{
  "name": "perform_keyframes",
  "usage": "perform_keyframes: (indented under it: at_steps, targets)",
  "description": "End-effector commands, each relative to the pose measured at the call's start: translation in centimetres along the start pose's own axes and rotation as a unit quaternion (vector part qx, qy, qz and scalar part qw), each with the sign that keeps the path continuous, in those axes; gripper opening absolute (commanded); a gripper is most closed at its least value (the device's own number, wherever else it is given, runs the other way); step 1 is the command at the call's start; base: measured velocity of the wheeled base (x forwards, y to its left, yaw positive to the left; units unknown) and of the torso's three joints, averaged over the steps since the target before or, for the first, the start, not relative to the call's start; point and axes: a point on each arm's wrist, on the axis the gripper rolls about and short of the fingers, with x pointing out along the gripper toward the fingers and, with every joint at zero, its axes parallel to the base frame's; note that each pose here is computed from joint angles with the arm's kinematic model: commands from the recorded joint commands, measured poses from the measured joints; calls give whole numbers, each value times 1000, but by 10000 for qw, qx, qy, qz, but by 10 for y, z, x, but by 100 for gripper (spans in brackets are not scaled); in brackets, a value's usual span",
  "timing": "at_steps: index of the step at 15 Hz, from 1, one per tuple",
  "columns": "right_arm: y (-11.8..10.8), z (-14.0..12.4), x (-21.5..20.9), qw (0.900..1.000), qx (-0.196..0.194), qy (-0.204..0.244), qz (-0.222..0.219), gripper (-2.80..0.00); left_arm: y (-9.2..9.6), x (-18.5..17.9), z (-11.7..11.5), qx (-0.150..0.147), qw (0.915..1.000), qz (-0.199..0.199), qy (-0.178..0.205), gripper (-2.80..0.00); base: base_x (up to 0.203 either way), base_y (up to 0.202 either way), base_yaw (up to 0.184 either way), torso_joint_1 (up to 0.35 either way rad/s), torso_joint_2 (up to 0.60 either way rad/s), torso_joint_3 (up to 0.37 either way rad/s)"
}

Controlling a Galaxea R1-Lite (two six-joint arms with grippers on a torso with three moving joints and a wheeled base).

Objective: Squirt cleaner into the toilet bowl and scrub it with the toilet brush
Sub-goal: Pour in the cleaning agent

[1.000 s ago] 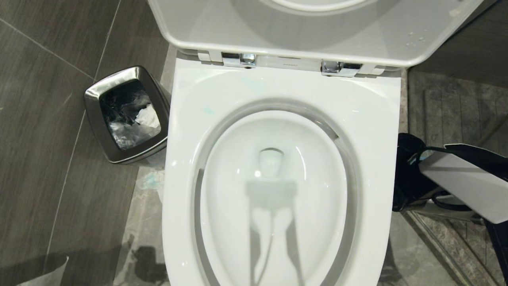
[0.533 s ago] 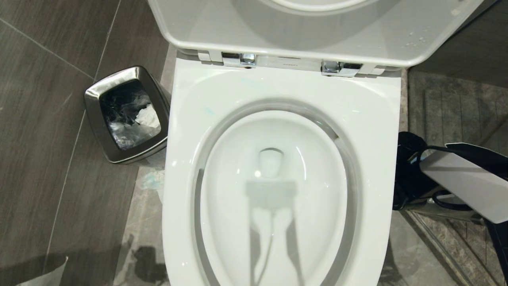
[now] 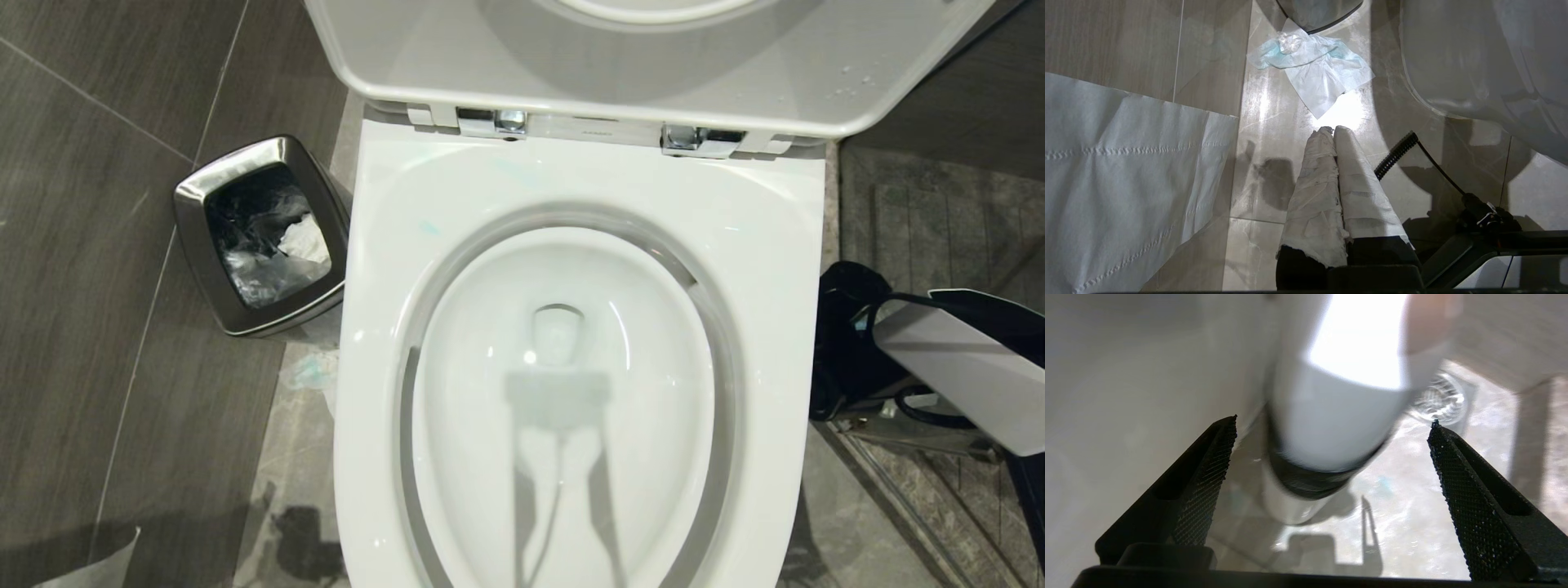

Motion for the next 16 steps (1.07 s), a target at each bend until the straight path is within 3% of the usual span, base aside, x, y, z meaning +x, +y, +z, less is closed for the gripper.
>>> perform_keyframes:
  at_steps: [1,5,16]
  targets:
    - [-7,-1,1,9998,-43,-43,-187,0,0,0,0,-1,10000,2,4,-280,0,0,0,0,0,0]
    - [-13,3,8,9987,-63,-166,-481,0,0,0,0,-1,10000,2,4,-280,0,0,0,0,0,0]
    - [-7,-3,29,9965,-53,-674,-498,0,0,0,0,-1,10000,2,4,-280,0,0,0,0,0,0]
